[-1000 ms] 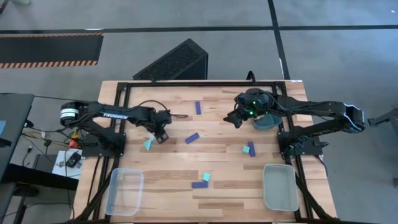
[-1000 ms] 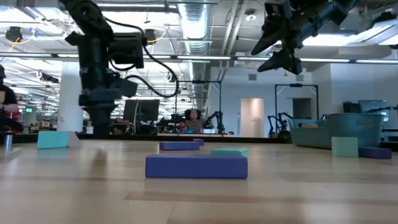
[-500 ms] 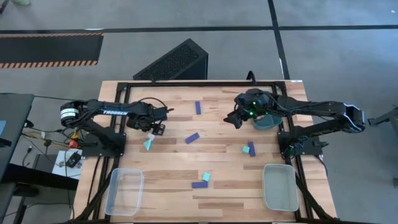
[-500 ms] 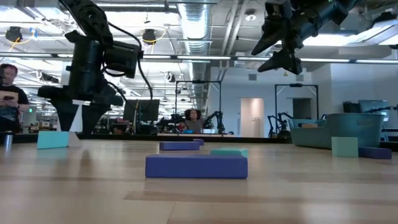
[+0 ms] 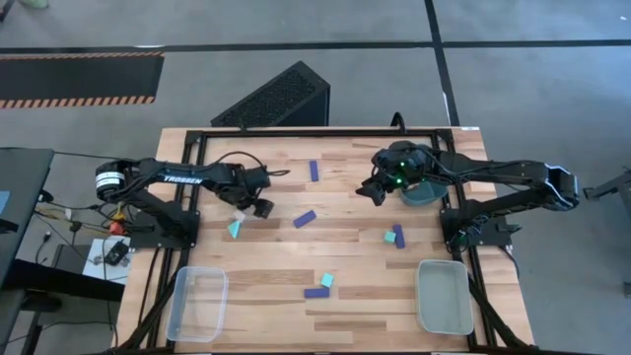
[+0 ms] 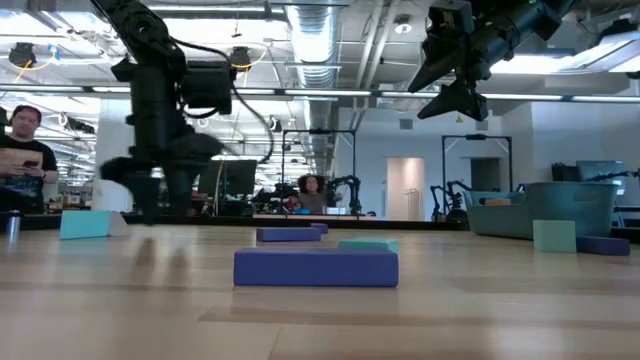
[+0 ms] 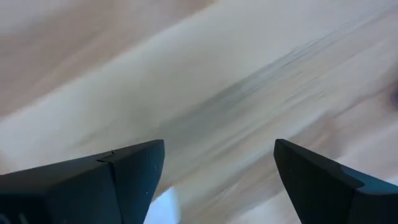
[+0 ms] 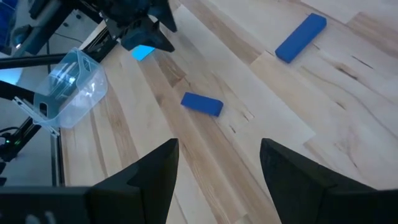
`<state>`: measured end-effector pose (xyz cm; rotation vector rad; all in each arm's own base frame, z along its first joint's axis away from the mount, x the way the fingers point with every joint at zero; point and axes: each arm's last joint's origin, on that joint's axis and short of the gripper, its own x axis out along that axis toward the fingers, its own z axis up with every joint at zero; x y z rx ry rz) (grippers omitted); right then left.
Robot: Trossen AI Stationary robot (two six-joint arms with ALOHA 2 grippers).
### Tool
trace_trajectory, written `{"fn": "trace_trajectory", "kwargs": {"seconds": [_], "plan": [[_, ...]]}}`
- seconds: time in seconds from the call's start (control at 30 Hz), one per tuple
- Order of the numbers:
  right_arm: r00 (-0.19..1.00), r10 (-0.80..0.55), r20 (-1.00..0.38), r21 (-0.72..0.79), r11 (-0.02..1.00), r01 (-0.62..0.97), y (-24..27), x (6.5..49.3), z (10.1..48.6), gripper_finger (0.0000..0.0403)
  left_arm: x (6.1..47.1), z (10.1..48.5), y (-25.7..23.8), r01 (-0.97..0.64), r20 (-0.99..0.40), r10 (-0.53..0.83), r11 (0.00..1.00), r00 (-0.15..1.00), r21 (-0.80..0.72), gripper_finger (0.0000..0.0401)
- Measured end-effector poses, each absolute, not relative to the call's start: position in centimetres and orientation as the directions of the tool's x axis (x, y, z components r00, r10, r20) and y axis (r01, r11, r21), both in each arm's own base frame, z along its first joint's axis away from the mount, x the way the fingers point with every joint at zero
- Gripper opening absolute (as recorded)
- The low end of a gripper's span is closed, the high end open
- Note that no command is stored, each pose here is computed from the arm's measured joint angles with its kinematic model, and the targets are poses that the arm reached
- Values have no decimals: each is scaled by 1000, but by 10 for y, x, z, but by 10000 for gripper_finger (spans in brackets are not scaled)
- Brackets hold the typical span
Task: Sort & place blocks by color
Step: Put the light brown block into the light green bin
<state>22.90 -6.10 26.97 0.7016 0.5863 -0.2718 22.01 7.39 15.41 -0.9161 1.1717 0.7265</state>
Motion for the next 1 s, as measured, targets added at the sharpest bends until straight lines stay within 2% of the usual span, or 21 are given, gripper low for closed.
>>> {"fn": "trace_trajectory", "kwargs": {"seconds": [0.07, 0.13, 0.33, 0.4, 0.5, 0.83, 1.0], "plan": [[806, -42, -590, 525, 739, 422, -61, 229, 270, 249, 225, 159, 76, -849, -959, 22, 472, 282, -238, 280], [807, -40, -590, 525, 740, 420, -61, 229, 270, 249, 227, 165, 77, -865, -963, 28, 448, 267, -227, 273], [808, -21, -588, 534, 741, 407, -59, 230, 270, 249, 211, 177, 72, -959, -999, 43, 283, 19, -6, 263], [808, -17, -588, 533, 744, 403, -57, 230, 270, 249, 204, 173, 67, -960, -999, 21, 276, -49, 53, 262], [808, -18, -590, 527, 749, 401, -54, 231, 270, 249, 199, 165, 62, -956, -997, 7, 282, -77, 76, 262], [807, -14, -590, 525, 753, 396, -52, 231, 270, 249, 192, 138, 56, -980, -1000, -26, 197, 6, -11, 256], [807, -15, -590, 523, 754, 396, -52, 231, 270, 249, 214, 144, 62, -963, -980, 33, 197, 195, -185, 238]]}}
